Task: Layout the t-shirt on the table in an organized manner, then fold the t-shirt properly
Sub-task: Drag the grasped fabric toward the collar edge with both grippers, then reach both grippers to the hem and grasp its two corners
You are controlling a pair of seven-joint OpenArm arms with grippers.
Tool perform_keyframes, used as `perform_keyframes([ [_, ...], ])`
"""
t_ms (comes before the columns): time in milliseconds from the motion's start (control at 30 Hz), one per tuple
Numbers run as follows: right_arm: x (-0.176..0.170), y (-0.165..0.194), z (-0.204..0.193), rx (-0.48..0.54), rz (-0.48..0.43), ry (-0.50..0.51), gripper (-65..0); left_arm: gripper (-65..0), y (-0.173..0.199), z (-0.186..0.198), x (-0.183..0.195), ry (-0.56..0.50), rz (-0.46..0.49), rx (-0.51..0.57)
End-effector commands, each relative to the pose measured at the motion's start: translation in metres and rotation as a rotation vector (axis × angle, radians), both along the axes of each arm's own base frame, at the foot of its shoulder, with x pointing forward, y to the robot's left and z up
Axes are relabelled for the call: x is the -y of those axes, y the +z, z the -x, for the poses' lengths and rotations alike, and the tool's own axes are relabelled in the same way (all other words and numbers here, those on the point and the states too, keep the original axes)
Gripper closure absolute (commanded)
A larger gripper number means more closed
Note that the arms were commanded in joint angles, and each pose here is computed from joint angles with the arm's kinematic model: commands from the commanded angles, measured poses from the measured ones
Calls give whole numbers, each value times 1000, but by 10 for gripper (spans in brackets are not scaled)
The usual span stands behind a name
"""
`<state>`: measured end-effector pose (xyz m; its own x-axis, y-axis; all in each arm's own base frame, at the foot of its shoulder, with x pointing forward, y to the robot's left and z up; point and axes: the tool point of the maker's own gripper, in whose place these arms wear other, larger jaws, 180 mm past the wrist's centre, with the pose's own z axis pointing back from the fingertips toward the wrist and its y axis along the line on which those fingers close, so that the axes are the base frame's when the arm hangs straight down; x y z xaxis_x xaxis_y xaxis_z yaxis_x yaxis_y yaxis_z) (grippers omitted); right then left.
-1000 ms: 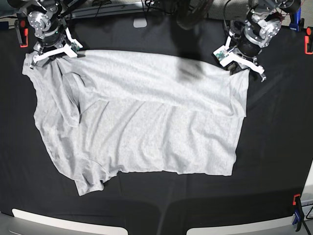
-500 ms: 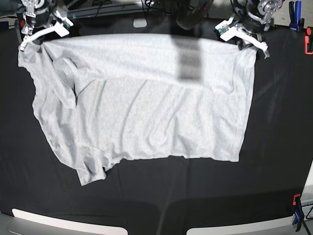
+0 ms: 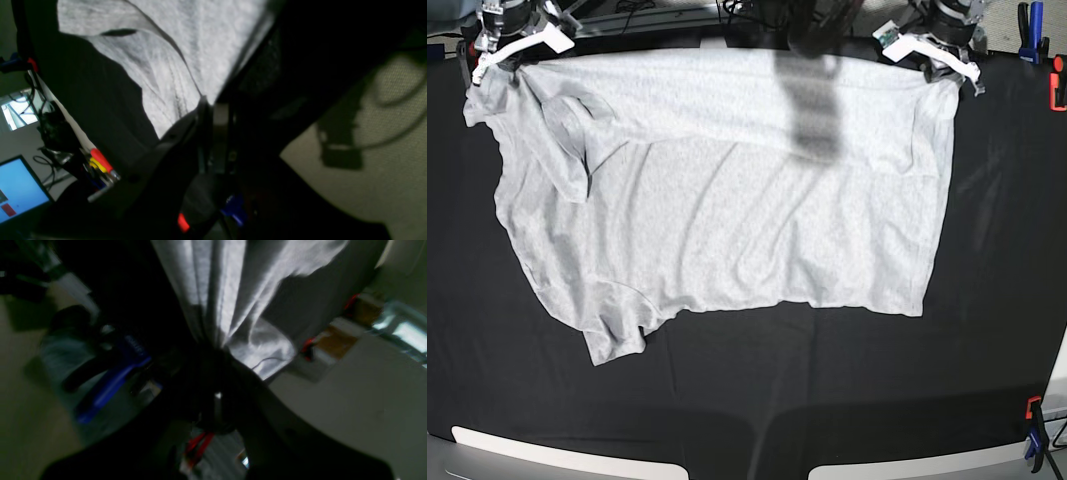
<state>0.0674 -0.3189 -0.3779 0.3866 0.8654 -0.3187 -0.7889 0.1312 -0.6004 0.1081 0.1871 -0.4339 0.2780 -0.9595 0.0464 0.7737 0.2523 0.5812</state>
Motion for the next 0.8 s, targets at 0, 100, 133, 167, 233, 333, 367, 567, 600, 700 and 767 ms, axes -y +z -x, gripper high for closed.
perform_keyframes([
  [0, 10, 8, -1, 5, 44, -18, -218, 0, 2, 3, -12, 30, -43, -7],
  [100, 13, 8, 3, -10, 56, -42, -330, -162, 0, 7, -14, 57, -36, -29],
  [133, 13, 7, 5, -15, 53, -39, -330, -207, 0, 8, -14, 63, -33, -34],
  [167, 10, 6, 7, -21, 40, -29, -330, -224, 0, 10, -15, 69, -35, -37],
  [233, 2, 4, 13, -38, 9, -6, -330, -225, -1, 15, -16, 71, -43, -47],
  [333, -15, 3, 25, -64, -58, 33, -330, -225, 3, 25, -10, 69, -23, -63],
  [367, -21, 3, 27, -69, -80, 46, -330, -225, 6, 29, -6, 69, -12, -69],
  [567, -57, 26, 4, 63, -195, 101, -329, -225, 34, 46, -7, 139, -53, -87],
  [600, -60, 32, -7, 112, -210, 96, -329, -225, 40, 41, -8, 146, -59, -60],
  [700, -58, 49, -46, 275, -227, 40, -329, -225, 66, 7, -12, 167, -63, 126],
  [767, -53, 56, -73, 347, -237, -13, -329, -225, 81, -18, -13, 188, -51, 237],
])
